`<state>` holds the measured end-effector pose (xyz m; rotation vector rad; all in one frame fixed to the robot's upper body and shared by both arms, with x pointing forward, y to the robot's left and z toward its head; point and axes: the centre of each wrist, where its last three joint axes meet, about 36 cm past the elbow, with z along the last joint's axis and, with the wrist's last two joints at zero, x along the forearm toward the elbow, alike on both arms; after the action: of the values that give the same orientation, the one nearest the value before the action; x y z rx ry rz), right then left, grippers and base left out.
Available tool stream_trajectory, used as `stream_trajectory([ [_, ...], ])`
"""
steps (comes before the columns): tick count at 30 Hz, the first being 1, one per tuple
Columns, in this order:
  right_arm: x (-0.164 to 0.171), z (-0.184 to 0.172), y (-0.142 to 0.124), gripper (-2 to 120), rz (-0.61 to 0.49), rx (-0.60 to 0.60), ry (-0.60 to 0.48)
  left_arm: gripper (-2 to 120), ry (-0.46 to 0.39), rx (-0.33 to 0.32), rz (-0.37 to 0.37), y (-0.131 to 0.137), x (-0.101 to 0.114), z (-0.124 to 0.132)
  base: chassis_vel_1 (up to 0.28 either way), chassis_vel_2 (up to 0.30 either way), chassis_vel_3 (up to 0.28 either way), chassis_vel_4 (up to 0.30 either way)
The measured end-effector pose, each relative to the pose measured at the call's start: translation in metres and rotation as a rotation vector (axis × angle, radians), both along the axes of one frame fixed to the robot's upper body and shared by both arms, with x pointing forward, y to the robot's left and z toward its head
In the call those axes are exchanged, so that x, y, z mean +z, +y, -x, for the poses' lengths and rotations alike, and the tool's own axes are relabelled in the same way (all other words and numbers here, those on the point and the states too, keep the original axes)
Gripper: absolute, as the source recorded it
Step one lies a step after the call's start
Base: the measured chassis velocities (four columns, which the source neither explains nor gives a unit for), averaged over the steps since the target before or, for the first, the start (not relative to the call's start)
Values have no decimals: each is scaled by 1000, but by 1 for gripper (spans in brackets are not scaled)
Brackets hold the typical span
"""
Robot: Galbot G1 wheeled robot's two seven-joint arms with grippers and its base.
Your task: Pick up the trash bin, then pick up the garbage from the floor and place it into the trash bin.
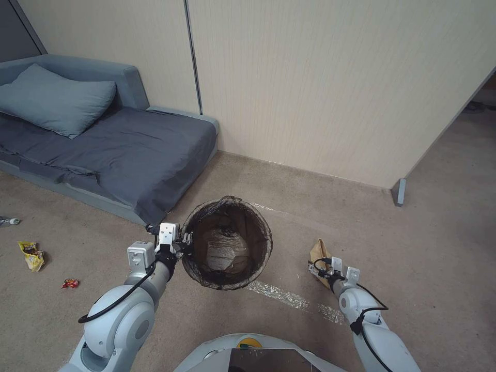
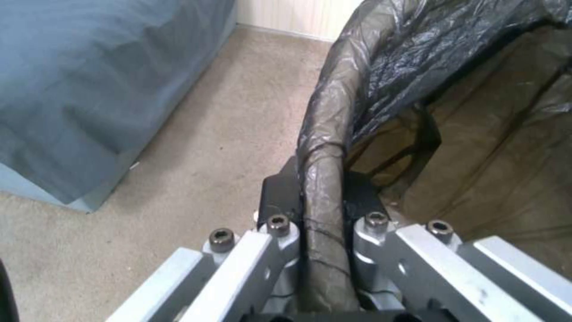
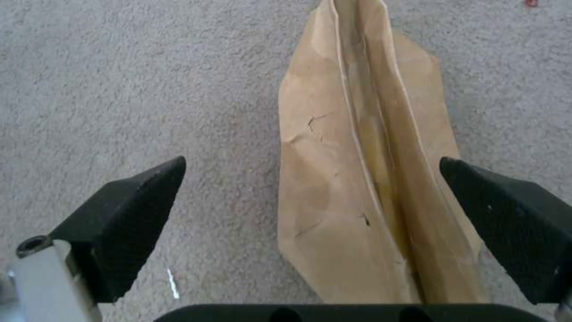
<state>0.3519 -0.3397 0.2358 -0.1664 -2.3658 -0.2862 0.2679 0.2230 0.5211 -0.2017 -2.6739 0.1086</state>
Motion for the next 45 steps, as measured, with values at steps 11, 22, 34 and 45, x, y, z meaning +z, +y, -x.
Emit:
stream_trajectory([
  [11, 5, -5, -5, 100, 10, -5, -9, 5, 1, -7, 8, -2, 1, 4, 0, 0, 0, 0],
  [22, -8, -19, -8, 100, 3, -22, 14, 5, -4, -5, 0, -2, 2, 6, 0, 0, 0, 0],
  [34, -27, -32, -12, 100, 3, -39, 43, 5, -6, -5, 3, -2, 2, 6, 0, 0, 0, 0],
  [45, -38, -36, -12, 78, 13, -34, 39, 5, -7, -4, 1, -1, 1, 3, 0, 0, 0, 0],
])
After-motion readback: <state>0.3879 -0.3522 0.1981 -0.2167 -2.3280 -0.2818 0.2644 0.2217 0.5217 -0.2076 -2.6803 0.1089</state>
